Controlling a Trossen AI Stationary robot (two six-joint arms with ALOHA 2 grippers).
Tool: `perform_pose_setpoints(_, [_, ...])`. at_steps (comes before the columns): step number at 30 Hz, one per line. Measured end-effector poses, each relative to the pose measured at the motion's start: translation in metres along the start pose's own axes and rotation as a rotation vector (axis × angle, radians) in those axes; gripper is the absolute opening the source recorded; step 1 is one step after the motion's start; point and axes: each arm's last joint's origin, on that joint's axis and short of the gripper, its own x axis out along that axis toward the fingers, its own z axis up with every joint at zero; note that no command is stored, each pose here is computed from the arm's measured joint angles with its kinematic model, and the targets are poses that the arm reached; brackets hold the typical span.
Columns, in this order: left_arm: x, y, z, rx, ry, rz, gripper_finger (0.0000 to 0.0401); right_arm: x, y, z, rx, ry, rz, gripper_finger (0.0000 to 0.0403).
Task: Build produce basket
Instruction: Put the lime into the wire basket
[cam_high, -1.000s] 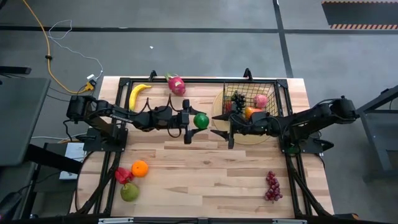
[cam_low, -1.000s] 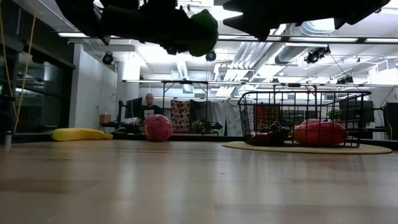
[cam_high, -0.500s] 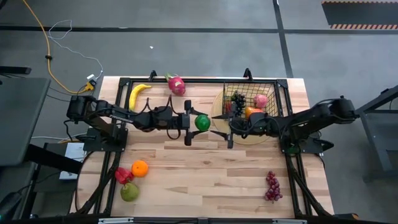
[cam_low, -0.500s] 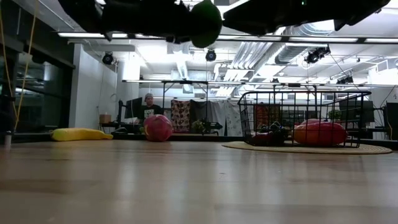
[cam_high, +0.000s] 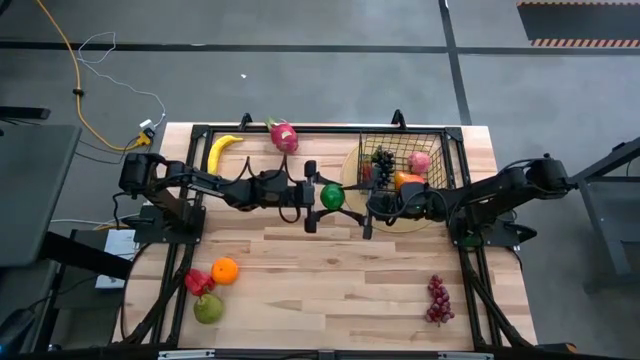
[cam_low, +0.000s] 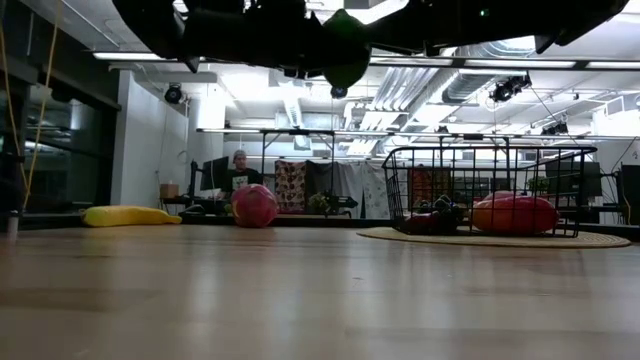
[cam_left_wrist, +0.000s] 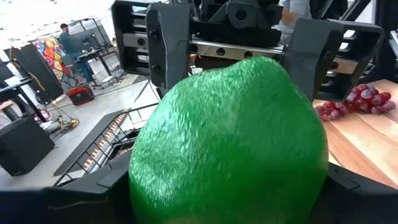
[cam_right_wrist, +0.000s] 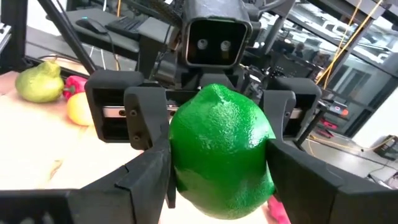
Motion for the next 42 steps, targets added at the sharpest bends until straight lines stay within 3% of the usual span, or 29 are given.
perform_pose_setpoints(12, [0.0,0.0,0.0,0.006,-0.004,-0.002,0.0284,0.0,0.0,0.0,-0.02,0.006,-0.019,0.025])
perform_pose_setpoints(20, [-0.005,0.003,0.005,0.01,0.037,0.028,0.0284,-0.002,-0.004,0.005,0.12,-0.017,-0.038,0.025])
perform_pose_setpoints(30, [-0.011,0.003,0.007,0.011,0.073,0.009,0.0284,-0.002,-0.003,0.005,0.099,-0.015,-0.038,0.0252])
perform_pose_setpoints(35, [-0.011,0.003,0.007,0.012,0.07,0.011,0.0284,-0.002,-0.002,0.004,0.172,0.011,-0.028,0.0299])
perform_pose_setpoints(40, [-0.011,0.004,0.008,0.011,0.064,0.017,0.0284,0.005,-0.003,0.018,0.16,0.095,0.01,0.0383])
perform_pose_setpoints(42, [-0.011,0.002,0.008,0.008,0.073,0.034,0.0284,0.008,-0.004,0.025,0.152,0.118,0.023,0.0393])
